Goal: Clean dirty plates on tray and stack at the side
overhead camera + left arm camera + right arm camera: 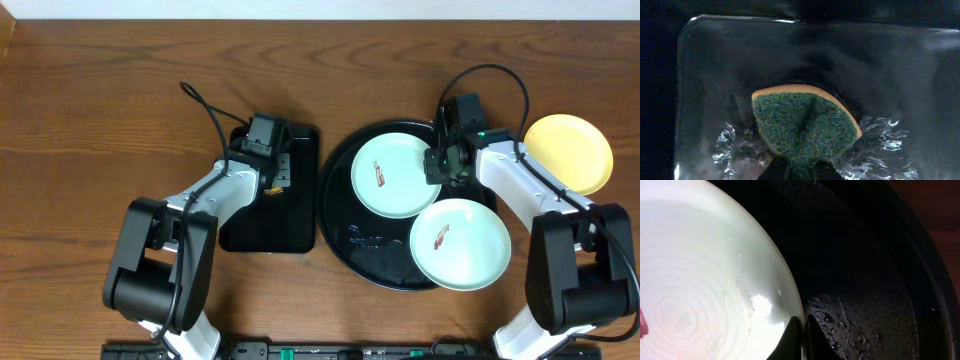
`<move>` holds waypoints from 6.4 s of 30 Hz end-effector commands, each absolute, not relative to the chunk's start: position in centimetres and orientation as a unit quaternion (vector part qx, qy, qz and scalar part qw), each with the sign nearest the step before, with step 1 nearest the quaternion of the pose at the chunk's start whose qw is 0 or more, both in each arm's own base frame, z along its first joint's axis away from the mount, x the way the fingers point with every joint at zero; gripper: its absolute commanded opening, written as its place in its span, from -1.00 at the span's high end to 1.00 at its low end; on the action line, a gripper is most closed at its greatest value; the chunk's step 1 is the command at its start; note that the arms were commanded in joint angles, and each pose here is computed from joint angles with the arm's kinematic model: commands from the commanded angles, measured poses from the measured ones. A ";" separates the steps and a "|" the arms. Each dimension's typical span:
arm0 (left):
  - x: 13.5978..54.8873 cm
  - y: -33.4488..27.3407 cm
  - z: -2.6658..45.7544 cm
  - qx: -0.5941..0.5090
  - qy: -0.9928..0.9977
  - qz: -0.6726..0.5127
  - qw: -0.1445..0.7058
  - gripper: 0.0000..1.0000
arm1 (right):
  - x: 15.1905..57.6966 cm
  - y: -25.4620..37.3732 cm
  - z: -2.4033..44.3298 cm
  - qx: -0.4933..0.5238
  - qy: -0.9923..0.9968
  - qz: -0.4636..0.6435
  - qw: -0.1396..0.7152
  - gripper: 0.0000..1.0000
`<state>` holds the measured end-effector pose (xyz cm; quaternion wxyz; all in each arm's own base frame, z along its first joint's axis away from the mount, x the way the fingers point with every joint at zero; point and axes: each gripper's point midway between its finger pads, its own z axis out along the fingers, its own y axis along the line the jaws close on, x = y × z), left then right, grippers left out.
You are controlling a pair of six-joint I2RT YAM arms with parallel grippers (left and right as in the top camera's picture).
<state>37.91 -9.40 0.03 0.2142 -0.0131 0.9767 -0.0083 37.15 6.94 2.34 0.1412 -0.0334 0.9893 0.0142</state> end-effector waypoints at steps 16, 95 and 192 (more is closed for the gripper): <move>33.3 -8.5 1.0 -0.028 0.989 -0.001 0.144 -0.16 | 36.9 6.5 1.7 -0.027 0.991 0.008 0.133 0.92; 35.1 -11.1 8.6 0.001 0.970 -0.091 0.226 0.85 | 36.9 5.9 1.7 -0.025 0.991 -0.004 0.133 0.17; 39.3 -32.2 4.1 0.343 0.912 -0.128 0.183 0.85 | 38.4 7.3 0.3 -0.075 0.981 0.046 0.171 0.73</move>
